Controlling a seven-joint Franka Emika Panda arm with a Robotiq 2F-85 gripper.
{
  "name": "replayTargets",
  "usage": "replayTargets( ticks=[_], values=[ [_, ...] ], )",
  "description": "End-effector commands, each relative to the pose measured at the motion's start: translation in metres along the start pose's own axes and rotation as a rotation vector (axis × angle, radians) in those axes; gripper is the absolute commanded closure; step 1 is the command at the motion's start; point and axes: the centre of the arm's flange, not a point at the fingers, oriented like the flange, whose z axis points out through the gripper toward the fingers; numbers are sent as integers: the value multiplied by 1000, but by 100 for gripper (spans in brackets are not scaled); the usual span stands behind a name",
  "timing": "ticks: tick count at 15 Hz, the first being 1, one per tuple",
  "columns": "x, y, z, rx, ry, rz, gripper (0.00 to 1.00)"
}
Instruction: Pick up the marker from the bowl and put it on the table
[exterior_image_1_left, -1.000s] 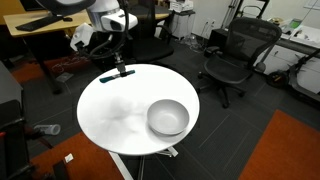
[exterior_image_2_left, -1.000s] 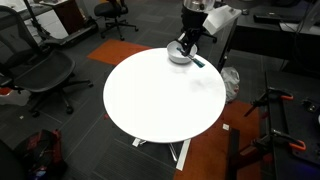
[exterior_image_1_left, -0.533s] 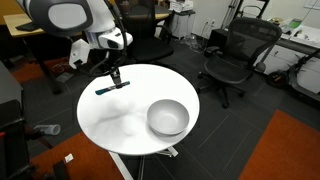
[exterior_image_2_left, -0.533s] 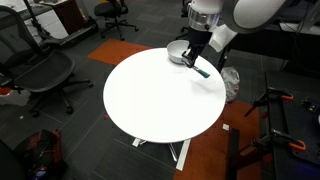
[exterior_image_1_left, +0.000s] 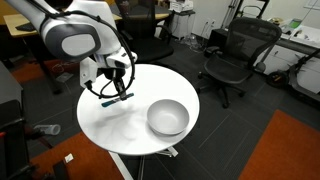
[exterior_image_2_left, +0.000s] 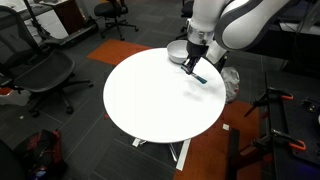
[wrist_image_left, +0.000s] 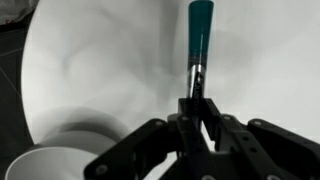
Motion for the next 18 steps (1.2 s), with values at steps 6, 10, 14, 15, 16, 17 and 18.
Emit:
replayTargets(
  ticks=[6,10,14,15,16,17,18],
  values=[
    [9,1,18,0,0,-1,42],
    [13,0,-11,-15,53,2,12],
    [13,-2,-63,-21,108,-5,0],
    [12,-3,-78,-13,115,-7,0],
    [10,-5,-92,-3,127,-14,0],
    [6,-6,-106,5,137,-21,0],
    [3,-8,-118,10,145,-27,0]
  ],
)
